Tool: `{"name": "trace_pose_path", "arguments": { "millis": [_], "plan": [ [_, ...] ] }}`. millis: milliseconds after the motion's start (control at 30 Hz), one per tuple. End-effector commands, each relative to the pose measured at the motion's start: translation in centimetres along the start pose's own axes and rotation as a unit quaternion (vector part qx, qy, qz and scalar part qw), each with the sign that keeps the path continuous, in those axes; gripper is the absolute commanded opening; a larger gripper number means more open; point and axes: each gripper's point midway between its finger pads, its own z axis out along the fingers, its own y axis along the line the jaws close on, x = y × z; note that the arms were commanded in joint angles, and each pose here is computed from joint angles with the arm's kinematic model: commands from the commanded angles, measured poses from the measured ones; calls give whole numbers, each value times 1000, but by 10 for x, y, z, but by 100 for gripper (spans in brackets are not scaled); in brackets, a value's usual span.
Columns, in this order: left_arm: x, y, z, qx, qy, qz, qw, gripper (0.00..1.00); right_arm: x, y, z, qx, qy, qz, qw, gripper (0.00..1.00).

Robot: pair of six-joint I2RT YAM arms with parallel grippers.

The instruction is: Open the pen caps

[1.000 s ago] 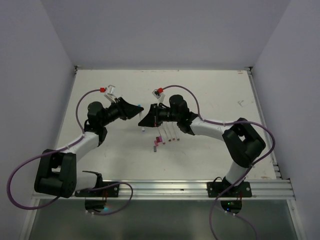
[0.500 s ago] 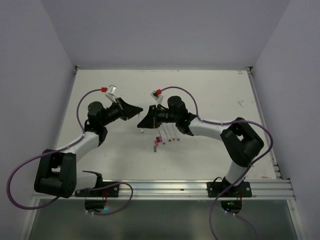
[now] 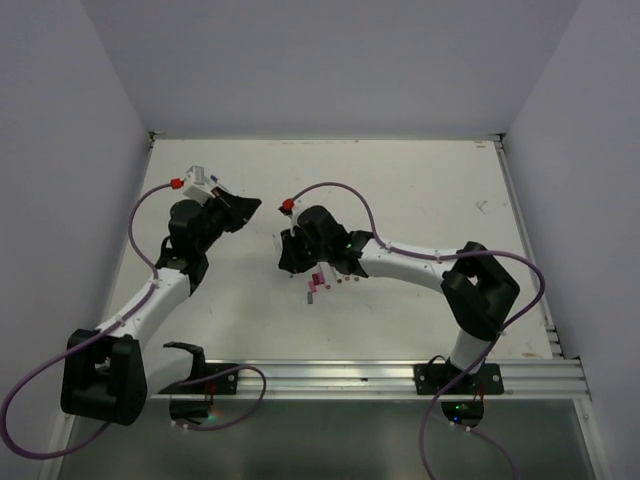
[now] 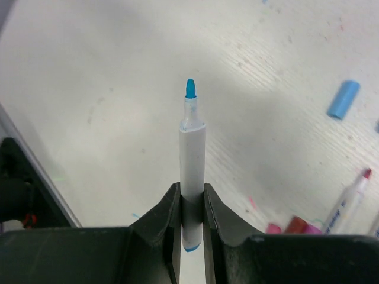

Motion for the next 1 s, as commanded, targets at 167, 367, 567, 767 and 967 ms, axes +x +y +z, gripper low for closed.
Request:
{"name": "trace_pose_path", "arguments": {
  "millis": [167, 367, 567, 767, 967],
  "plan": [
    [1, 21, 20, -38, 6, 18, 999, 0, -11, -82, -18, 138, 20, -8, 990, 0],
    [44, 47, 29, -40, 73, 22, 996, 0, -35, -141, -14, 178, 24, 10, 984, 0],
    [78, 50, 43, -33, 111, 14, 993, 7, -48, -167, 12, 165, 27, 34, 985, 0],
    [112, 54, 55, -27, 143, -3, 989, 20, -55, -172, 35, 150, 26, 43, 987, 0],
    [125, 61, 63, -30, 154, -12, 988, 22, -53, -178, 48, 143, 29, 53, 988, 0]
  ]
}}
